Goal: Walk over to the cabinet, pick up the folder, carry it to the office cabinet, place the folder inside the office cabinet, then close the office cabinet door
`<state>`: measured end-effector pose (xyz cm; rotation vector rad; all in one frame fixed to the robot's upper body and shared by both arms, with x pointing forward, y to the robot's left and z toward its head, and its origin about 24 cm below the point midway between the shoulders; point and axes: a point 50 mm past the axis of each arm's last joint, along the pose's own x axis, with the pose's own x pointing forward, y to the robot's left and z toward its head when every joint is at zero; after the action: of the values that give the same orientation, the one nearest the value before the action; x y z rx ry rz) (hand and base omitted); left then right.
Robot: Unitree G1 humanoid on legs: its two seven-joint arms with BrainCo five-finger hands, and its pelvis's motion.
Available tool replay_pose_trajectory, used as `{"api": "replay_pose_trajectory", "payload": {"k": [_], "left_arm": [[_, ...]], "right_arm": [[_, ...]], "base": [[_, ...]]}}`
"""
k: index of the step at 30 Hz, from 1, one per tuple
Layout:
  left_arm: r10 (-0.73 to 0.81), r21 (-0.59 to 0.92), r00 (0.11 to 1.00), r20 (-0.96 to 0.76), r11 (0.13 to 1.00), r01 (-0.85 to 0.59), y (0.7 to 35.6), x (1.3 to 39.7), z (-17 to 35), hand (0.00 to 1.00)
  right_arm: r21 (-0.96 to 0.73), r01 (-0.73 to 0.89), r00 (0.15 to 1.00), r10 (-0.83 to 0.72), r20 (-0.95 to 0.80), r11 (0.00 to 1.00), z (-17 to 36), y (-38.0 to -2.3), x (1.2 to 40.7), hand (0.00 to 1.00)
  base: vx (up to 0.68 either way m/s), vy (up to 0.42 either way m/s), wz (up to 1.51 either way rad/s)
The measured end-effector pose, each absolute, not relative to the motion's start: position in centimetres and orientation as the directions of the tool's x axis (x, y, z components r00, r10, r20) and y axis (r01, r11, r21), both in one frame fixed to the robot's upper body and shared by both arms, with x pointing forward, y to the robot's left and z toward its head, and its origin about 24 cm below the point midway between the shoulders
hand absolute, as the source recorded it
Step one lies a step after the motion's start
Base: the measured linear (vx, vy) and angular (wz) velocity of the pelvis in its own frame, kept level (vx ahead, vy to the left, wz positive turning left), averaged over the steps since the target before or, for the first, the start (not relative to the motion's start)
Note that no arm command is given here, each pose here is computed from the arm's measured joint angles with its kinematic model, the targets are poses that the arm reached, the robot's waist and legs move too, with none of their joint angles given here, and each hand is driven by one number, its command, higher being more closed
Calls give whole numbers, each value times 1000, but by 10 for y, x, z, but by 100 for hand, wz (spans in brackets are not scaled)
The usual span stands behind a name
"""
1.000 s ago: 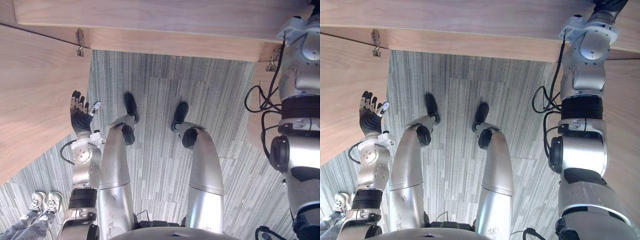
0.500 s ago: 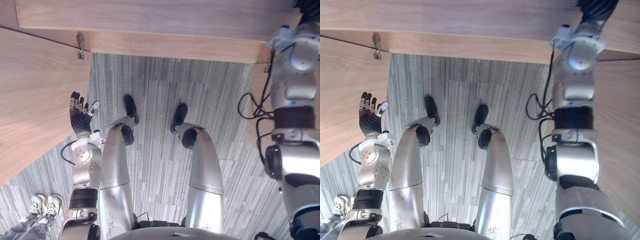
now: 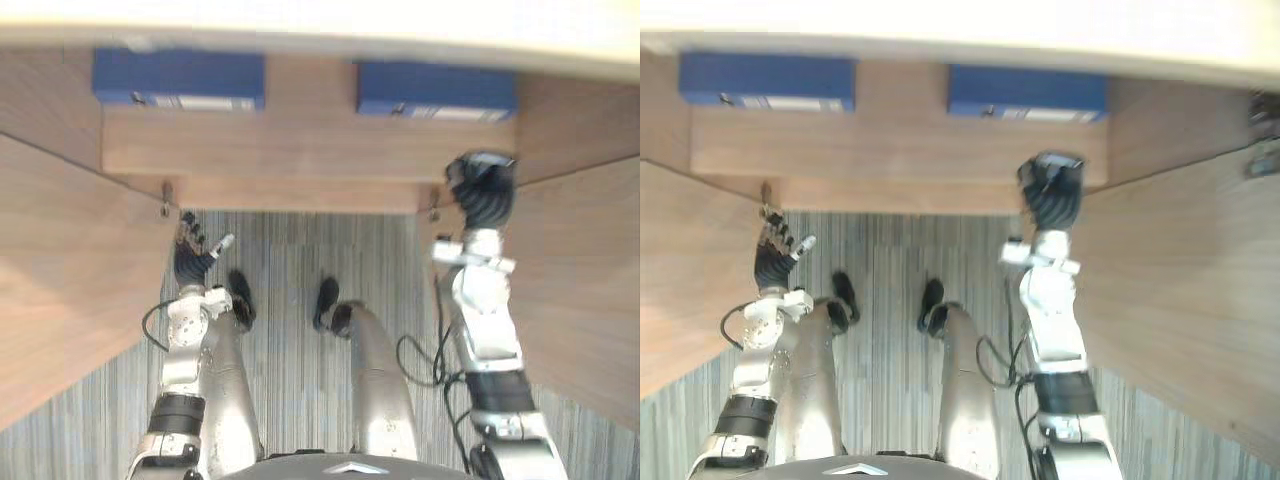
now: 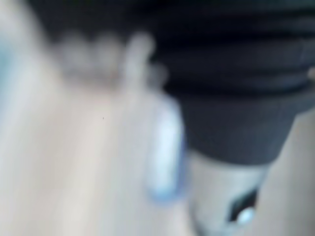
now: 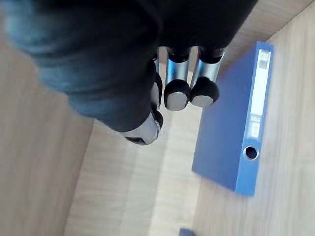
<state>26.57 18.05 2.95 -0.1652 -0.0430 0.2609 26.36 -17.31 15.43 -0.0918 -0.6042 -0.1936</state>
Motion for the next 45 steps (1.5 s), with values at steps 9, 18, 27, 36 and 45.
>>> {"api": "replay_pose_trajectory", "payload": {"k": [9,18,27,36,45], "left_arm": [[161,-6,950,-267,986,-169,170,228,-41,0],[146,98,894,-424,989,-115,175,205,-77,0],[182,140,745,-642,983,-119,181,155,-122,0],[209,158,637,-742,978,-138,185,129,-141,0],[214,173,591,-778,977,-126,183,116,-148,0]], "right_arm": [[-141,112,977,-83,198,984,53,-163,242,100],[-279,42,925,-143,-352,959,-68,-177,207,100],[-281,78,729,-247,-639,957,-123,-195,152,0],[-268,167,573,-315,-757,949,-145,-199,115,0],[-251,255,497,-350,-794,934,-151,-203,107,0]], "base": [[159,68,-12],[96,35,-5],[-45,37,-6],[3,46,6],[12,11,1]]}}
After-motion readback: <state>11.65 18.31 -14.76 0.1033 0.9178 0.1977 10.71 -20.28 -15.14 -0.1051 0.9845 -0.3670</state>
